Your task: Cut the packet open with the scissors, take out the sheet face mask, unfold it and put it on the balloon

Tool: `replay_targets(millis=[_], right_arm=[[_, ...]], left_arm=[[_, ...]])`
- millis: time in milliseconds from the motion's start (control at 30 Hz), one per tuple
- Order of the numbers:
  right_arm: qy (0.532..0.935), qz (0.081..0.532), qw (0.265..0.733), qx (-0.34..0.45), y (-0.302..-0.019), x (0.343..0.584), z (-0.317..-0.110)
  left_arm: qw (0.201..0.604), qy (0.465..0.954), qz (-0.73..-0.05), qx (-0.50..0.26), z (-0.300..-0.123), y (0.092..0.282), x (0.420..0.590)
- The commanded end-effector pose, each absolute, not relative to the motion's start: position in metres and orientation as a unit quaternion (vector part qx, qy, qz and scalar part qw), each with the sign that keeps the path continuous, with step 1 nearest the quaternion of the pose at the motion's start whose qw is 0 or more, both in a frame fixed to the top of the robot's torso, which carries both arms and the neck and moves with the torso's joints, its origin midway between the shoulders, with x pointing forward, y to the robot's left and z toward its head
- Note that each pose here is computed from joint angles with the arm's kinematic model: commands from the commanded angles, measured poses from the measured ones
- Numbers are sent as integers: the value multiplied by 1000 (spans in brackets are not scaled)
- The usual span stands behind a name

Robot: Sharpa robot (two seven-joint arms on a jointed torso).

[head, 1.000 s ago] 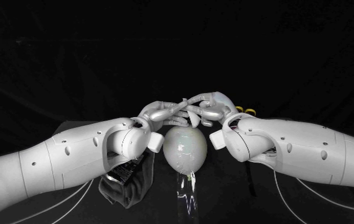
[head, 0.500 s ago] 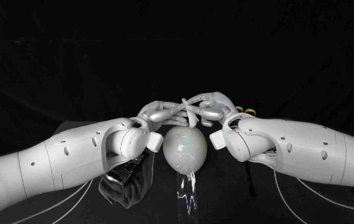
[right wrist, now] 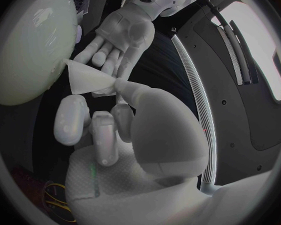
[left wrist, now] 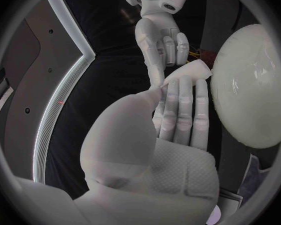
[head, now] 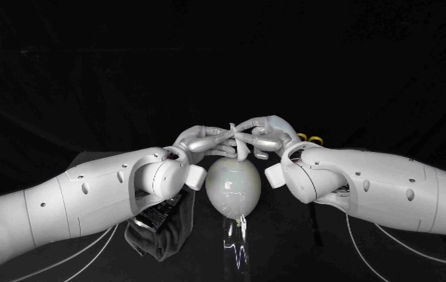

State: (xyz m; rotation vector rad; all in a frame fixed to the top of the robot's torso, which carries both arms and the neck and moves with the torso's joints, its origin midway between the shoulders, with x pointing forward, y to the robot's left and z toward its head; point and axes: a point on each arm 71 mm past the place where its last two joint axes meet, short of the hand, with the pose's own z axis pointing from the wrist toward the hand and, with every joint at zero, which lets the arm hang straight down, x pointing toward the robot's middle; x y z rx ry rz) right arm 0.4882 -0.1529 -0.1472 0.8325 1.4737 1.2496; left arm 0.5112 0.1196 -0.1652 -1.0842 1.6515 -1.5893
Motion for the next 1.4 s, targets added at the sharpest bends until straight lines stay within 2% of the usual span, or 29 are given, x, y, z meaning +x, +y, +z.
replay_targets(millis=[33, 533, 1400], right_arm=[[616, 521, 486, 336, -149, 487, -148], [614, 520, 490, 336, -151, 487, -148], [603, 510, 508, 343, -165, 491, -147]], left_arm=[[302, 612, -608, -405, -161, 116, 511], [337, 601, -596, -412, -160, 122, 513], [350, 607, -583, -411, -162, 134, 516]])
